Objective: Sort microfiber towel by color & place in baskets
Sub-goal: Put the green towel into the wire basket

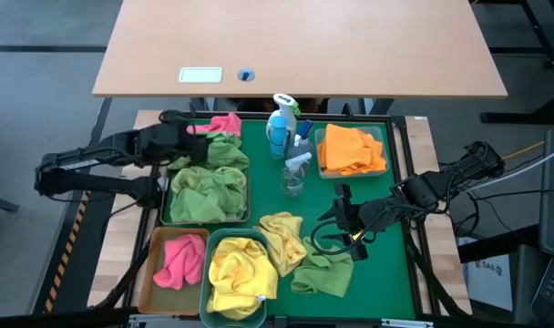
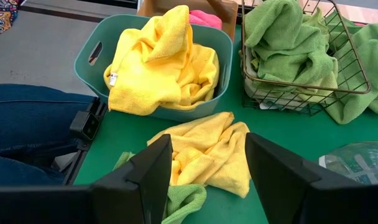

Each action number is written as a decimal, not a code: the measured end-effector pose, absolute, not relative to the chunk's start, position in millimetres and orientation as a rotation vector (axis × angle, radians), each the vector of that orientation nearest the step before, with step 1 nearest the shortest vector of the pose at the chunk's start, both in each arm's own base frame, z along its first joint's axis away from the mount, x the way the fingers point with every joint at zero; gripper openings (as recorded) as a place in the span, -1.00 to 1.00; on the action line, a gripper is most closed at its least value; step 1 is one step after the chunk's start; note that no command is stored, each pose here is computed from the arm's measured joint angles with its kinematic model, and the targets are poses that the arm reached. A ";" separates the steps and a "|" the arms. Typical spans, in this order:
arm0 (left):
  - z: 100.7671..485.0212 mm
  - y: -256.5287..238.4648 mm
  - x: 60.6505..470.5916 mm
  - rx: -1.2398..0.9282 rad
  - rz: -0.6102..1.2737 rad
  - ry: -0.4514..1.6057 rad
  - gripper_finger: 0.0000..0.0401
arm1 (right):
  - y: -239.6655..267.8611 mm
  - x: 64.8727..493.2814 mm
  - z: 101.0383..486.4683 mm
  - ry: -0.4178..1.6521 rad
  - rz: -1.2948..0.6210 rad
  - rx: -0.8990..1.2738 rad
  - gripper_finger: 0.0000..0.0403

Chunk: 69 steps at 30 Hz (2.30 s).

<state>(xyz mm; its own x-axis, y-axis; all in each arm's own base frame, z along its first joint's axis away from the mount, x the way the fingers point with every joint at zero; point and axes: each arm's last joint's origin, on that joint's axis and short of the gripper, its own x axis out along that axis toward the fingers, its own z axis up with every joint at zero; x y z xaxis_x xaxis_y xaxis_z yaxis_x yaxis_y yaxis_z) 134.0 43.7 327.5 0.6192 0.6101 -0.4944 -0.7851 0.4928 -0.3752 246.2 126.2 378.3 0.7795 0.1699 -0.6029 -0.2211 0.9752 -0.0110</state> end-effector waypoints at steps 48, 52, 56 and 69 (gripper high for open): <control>217.5 143.7 192.6 -0.230 0.771 1.257 -0.57 | 118.0 227.0 358.6 0.899 0.226 -0.133 0.02; 217.6 143.7 192.7 -0.235 0.776 1.254 -0.86 | 122.6 221.0 341.9 0.880 0.253 -0.134 0.02; 219.8 143.5 191.5 -0.263 0.824 1.228 -0.96 | 131.3 216.4 312.2 0.914 0.268 -0.128 0.02; 314.8 131.8 195.7 -0.253 0.833 0.852 -0.99 | 141.7 207.5 243.9 0.949 0.237 -0.007 0.02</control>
